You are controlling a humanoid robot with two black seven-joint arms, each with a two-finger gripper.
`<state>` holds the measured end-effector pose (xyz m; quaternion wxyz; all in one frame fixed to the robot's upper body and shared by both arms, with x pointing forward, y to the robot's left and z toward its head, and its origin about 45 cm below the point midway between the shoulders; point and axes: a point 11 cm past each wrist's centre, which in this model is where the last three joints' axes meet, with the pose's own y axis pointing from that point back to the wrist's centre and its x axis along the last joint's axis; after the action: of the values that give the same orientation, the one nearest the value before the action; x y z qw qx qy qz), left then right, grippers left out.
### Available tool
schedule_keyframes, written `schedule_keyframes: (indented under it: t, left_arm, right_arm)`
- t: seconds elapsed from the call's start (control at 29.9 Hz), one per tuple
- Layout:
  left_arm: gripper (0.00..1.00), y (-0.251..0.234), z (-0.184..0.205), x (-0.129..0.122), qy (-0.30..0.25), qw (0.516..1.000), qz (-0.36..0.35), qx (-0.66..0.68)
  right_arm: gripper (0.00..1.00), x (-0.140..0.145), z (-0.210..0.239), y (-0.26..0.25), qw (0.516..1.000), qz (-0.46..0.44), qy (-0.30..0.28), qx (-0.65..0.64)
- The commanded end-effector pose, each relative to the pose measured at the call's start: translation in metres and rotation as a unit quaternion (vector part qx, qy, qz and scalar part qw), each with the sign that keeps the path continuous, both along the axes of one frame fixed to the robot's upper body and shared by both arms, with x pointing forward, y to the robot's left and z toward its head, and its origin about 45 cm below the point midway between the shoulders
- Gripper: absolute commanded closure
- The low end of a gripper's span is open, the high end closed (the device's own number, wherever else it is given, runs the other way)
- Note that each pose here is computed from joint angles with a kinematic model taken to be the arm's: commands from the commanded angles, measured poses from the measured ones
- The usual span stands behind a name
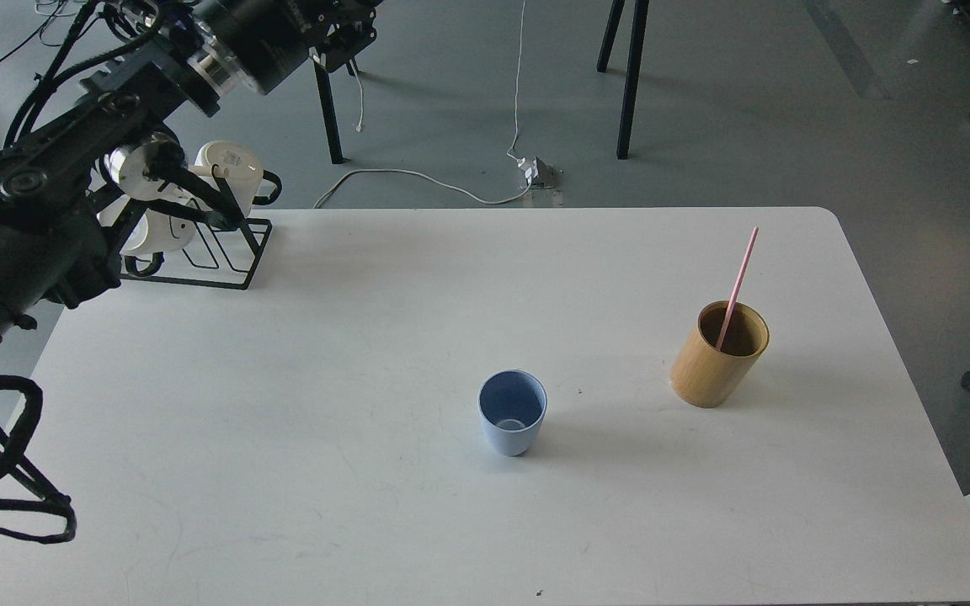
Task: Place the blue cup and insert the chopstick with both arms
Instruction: 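Release the blue cup and raise the left arm away, then reach the right gripper to the pink straw in the tan cup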
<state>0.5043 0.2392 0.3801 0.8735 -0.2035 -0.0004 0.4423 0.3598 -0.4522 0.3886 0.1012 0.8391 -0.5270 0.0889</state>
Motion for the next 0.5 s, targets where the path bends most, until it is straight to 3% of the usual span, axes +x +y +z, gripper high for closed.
schedule_keyframes:
  t: [0.0,0.23,0.37,0.47]
  left_arm:
    - [0.0,0.037,-0.01,0.007,0.039,0.992,0.051,-0.104]
    - [0.0,0.068,-0.069,-0.003,0.105,0.979,0.095,-0.149]
    - [0.0,0.075,-0.075,-0.005,0.109,0.976,0.106,-0.153]
    - [0.0,0.082,-0.079,-0.005,0.112,0.975,0.117,-0.152]
  right_arm:
    - [0.01,-0.005,-0.006,0.032,0.992,0.039,-0.012,-0.123]
    - [0.01,-0.007,-0.038,0.057,0.929,0.106,-0.031,-0.354]
    - [0.01,0.006,-0.078,0.087,0.882,0.151,-0.055,-0.443]
    - [0.06,0.014,-0.112,0.093,0.87,0.161,-0.041,-0.464]
